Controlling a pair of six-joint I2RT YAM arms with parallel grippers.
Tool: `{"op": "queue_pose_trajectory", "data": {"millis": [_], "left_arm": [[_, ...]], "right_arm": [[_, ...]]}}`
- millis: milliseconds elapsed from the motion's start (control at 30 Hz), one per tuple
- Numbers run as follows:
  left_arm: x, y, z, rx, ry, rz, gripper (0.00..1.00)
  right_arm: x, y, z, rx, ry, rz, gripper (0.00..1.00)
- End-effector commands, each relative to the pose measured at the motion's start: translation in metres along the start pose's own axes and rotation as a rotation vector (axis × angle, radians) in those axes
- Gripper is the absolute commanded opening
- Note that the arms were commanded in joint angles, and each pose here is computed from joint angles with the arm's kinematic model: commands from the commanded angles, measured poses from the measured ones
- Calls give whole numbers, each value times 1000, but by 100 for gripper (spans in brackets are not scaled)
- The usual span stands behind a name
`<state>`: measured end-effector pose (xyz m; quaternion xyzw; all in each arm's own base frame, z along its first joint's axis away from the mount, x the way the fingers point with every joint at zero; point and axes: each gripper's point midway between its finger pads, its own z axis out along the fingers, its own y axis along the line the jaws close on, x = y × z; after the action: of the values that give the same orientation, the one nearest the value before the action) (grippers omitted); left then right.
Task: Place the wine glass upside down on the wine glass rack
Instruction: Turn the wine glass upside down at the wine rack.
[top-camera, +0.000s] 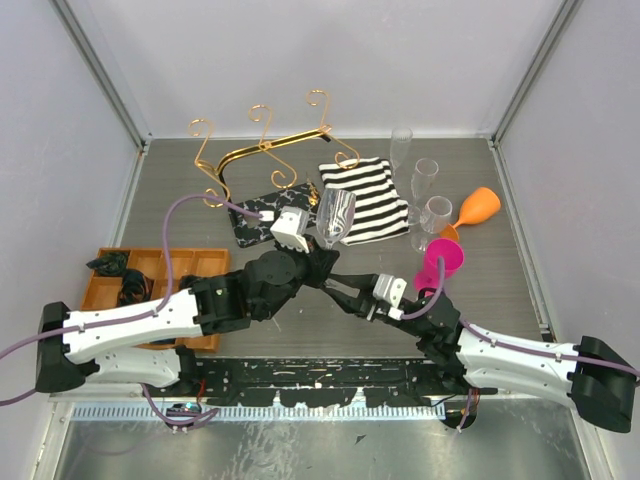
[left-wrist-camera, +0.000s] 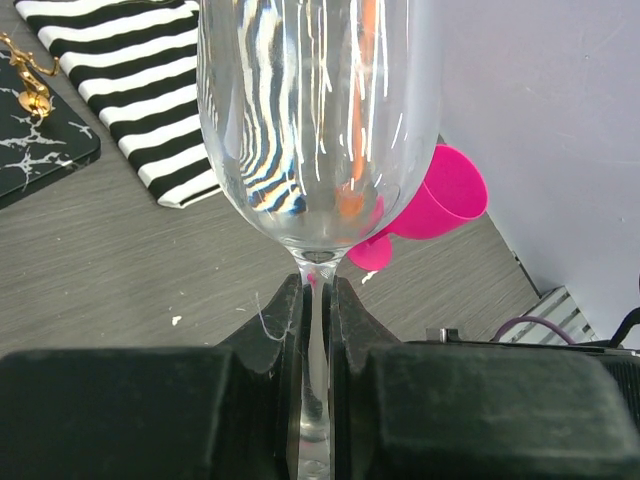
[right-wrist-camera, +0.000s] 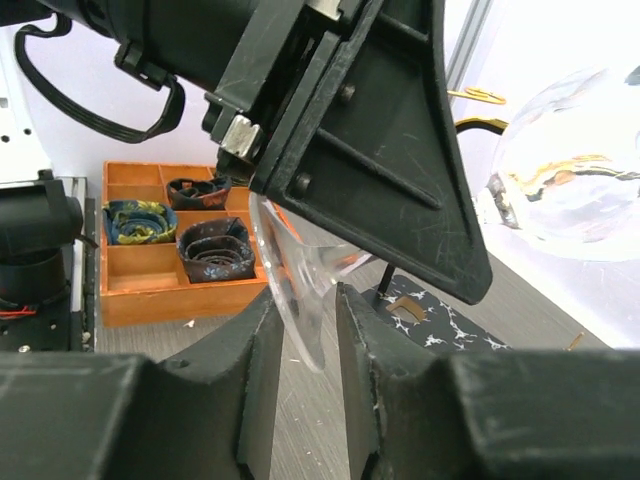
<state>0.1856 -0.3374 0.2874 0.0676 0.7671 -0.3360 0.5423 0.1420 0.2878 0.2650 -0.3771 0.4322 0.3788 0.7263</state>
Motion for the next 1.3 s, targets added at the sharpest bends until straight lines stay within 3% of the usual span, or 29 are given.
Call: {"op": "queue_pose_trajectory", "data": {"millis": [0, 233, 333, 500, 667, 967, 1267], "left_arm": [[-24, -11, 1, 0, -58, -64, 0], [-24, -9, 0, -5, -60, -68, 0], [-25, -9, -1, 3, -60, -71, 3], [-23, -10, -4, 21, -52, -68, 32], [-25, -13, -6, 41, -51, -68, 49], [-31, -16, -9, 52, -43, -37, 72], [-46, -3, -28, 53, -64, 100, 85]], "right_arm": [[-29, -6, 3, 26, -110, -16, 31], [-25, -7, 6, 32, -83, 0, 1], [-25, -10, 6, 57, -79, 44, 1], [-28, -4, 6, 25, -68, 79, 1], [-29, -11, 0, 64, -66, 88, 1], [-25, -23, -10, 149, -16, 150, 1], [-13, -21, -9, 179, 109, 298, 1]]}}
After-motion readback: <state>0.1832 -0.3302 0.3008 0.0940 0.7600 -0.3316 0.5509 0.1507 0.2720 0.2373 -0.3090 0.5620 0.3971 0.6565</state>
